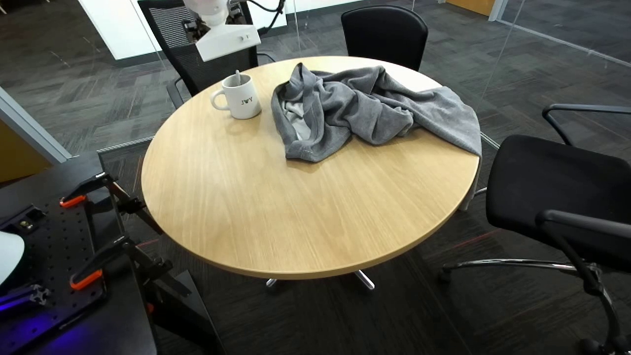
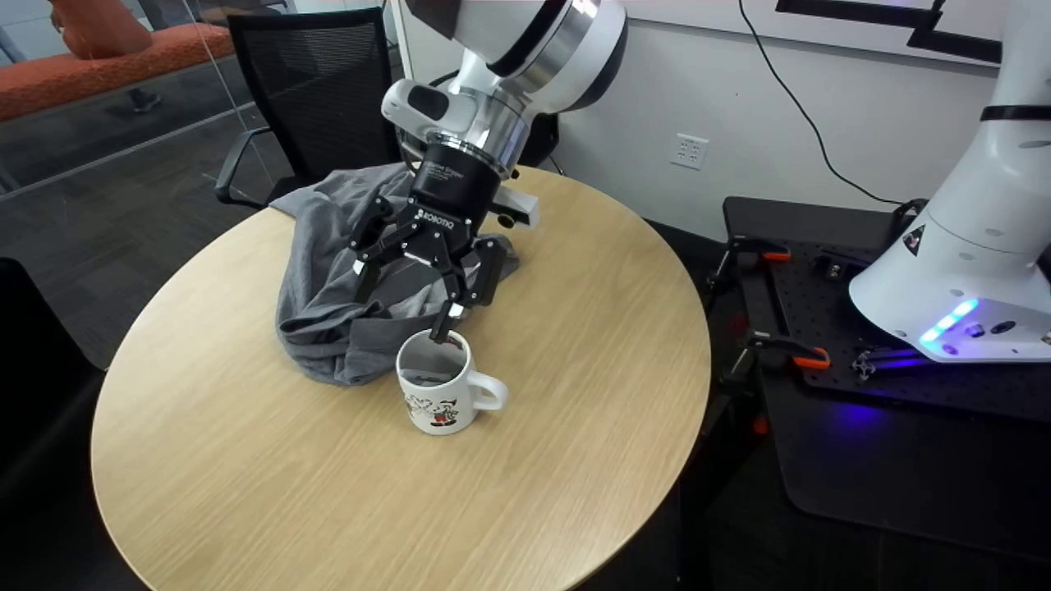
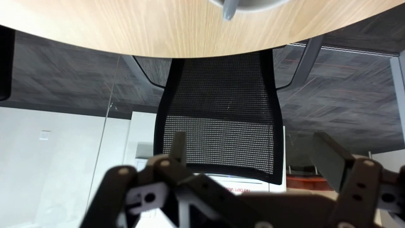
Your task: Pick up the green marker and put it in the white mug
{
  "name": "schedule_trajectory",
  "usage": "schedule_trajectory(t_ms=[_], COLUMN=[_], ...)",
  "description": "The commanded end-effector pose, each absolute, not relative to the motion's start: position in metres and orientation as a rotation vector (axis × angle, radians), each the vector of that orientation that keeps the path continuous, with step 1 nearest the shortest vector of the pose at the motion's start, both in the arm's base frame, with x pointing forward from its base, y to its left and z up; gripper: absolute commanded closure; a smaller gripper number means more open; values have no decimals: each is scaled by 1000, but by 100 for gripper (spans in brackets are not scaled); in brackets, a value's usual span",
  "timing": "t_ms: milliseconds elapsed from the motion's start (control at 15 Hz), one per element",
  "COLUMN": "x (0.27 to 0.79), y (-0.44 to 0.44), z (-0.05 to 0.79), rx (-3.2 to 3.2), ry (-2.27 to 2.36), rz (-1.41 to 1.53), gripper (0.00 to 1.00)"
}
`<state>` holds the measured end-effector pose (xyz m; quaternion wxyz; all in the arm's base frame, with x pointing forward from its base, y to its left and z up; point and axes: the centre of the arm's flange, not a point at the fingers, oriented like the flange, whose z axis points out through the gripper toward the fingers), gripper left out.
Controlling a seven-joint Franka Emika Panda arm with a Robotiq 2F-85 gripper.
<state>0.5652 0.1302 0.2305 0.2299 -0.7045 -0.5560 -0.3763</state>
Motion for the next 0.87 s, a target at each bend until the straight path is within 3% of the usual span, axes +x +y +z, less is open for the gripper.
schedule_trajectory(t_ms=[0,800], x=[539,540], y=[132,139], z=[272,294], rx=[-1924,-1876], ry=[-1627,-1653], rz=[-1113,-1128], gripper=[0,0])
